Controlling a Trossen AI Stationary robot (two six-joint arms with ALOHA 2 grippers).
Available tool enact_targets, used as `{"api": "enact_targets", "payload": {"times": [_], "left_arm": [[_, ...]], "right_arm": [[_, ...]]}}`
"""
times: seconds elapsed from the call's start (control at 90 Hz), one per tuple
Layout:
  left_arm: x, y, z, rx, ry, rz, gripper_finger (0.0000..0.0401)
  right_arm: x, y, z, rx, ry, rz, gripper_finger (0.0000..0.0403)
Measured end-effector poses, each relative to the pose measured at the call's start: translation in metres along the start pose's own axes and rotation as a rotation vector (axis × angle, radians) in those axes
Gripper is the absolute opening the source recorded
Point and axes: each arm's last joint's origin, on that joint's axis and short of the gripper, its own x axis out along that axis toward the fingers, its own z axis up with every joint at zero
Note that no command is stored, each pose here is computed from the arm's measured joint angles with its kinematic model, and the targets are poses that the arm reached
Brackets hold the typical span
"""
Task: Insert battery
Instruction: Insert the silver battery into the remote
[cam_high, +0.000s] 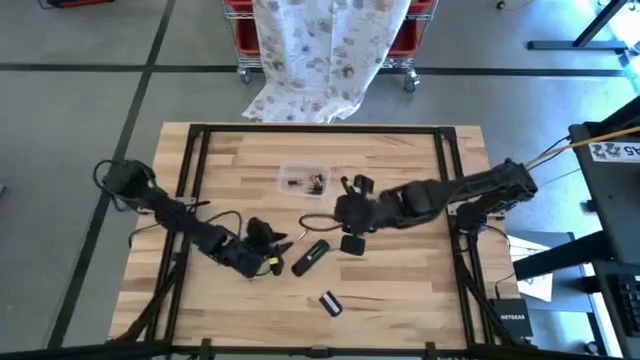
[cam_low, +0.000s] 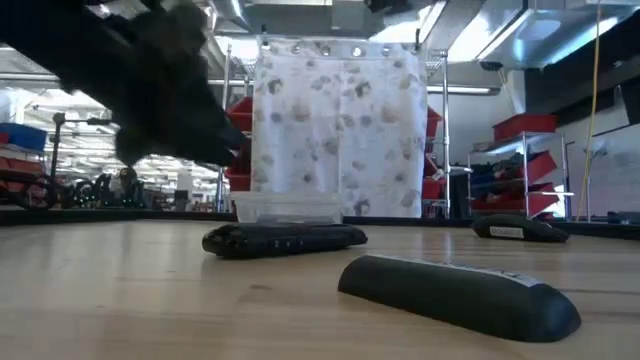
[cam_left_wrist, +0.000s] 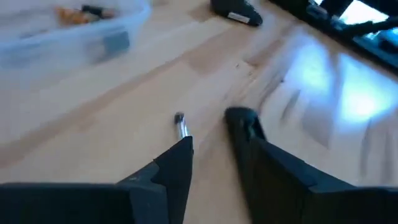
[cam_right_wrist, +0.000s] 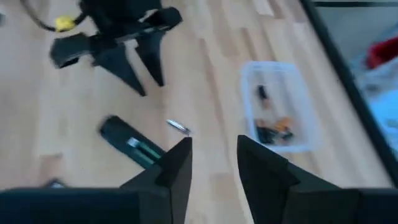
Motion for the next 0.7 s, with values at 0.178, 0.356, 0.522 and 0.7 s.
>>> {"api": "enact_targets", "payload": {"times": [0.178, 0.356, 0.522, 0.7], "left_arm": [[0.036, 0.002, -0.006, -0.009, 0.028, 0.102, 0.0141], [0.064, -0.004, -0.009, -0.058, 0.071, 0.128, 0.0141], [0.079, -0.009, -0.016, -0.046, 0.097, 0.147, 0.0141], [0.081, -0.01, -0.023, -0.064, 0.107, 0.181, 0.0141]], "right_arm": [[-0.002, -0.004, -0.013, -0.079, 0.126, -0.044, 0.011], [-0.009, -0.012, -0.026, -0.185, 0.245, -0.087, 0.011], [-0.015, -0.016, -0.03, -0.244, 0.281, -0.095, 0.011], [-0.023, -0.02, -0.03, -0.242, 0.27, -0.09, 0.011]]}}
